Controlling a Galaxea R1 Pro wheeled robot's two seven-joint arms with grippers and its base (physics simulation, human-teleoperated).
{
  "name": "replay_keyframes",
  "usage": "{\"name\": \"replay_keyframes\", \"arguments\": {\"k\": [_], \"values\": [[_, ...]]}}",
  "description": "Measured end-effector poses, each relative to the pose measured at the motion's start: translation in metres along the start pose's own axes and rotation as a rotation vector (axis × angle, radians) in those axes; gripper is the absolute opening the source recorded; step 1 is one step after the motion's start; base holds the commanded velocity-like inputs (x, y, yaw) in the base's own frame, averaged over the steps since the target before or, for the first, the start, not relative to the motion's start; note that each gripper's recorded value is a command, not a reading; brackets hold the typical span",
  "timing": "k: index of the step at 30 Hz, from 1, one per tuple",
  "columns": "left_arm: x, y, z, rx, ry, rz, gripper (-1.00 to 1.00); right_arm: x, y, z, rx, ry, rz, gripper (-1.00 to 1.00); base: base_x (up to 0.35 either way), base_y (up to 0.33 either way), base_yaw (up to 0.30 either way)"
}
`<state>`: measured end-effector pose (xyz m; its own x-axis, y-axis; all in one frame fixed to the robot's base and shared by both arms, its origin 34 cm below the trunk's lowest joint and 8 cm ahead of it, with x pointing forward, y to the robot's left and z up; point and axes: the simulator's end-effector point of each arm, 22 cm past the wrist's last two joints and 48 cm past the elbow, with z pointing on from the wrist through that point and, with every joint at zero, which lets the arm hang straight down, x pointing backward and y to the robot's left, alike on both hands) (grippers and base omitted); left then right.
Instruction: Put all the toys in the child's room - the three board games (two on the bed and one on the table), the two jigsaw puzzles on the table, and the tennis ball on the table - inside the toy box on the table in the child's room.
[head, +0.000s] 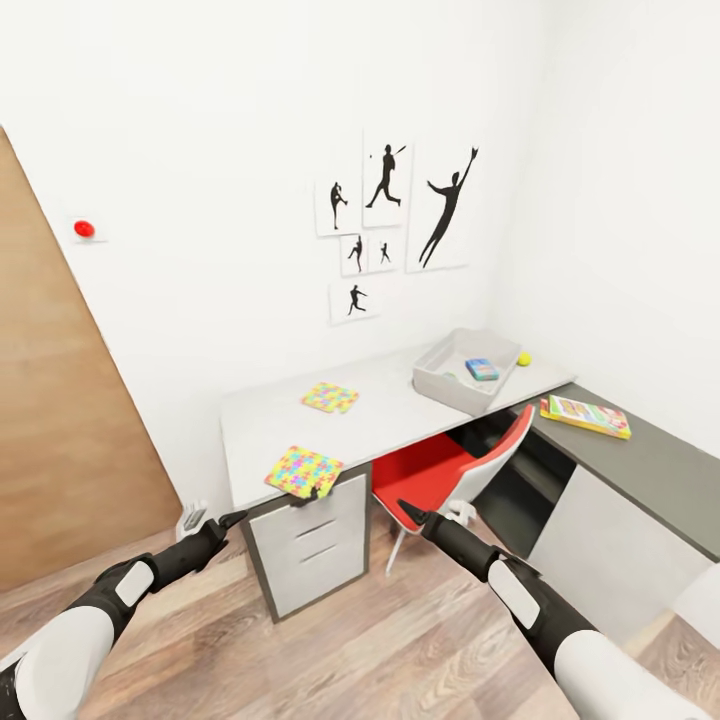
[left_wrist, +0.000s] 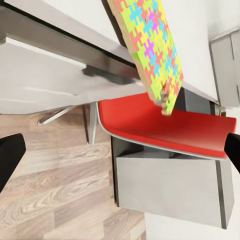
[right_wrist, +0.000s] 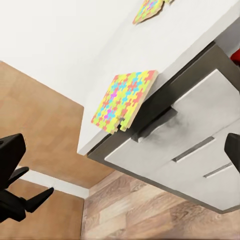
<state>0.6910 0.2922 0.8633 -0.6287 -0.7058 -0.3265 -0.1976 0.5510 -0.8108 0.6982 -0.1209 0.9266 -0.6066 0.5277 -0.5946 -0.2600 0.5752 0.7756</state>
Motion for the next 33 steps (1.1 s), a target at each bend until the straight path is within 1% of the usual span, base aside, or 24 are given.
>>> {"name": "replay_keyframes", "arguments": {"k": [3, 15, 20, 33], "values": [[0.001, -0.001, 0.001, 0.001, 0.001, 0.001, 1.0, -0.001, 0.0, 0.0, 0.0, -0.001, -0.001, 1.0, 0.0, -0.138, 0.107], [0.009, -0.005, 0.007, 0.004, 0.011, -0.006, 1.0, -0.001, 0.0, -0.001, -0.001, -0.001, -0.003, 1.0, 0.0, -0.008, 0.006], [0.01, -0.005, 0.007, 0.002, 0.014, -0.008, 1.0, -0.001, 0.001, 0.0, -0.004, -0.001, -0.002, 1.0, 0.0, 0.0, 0.0], [0.012, 0.0, 0.016, 0.004, 0.024, -0.012, 1.0, 0.001, -0.004, 0.007, -0.01, 0.001, -0.005, 1.0, 0.0, 0.0, 0.0]]}}
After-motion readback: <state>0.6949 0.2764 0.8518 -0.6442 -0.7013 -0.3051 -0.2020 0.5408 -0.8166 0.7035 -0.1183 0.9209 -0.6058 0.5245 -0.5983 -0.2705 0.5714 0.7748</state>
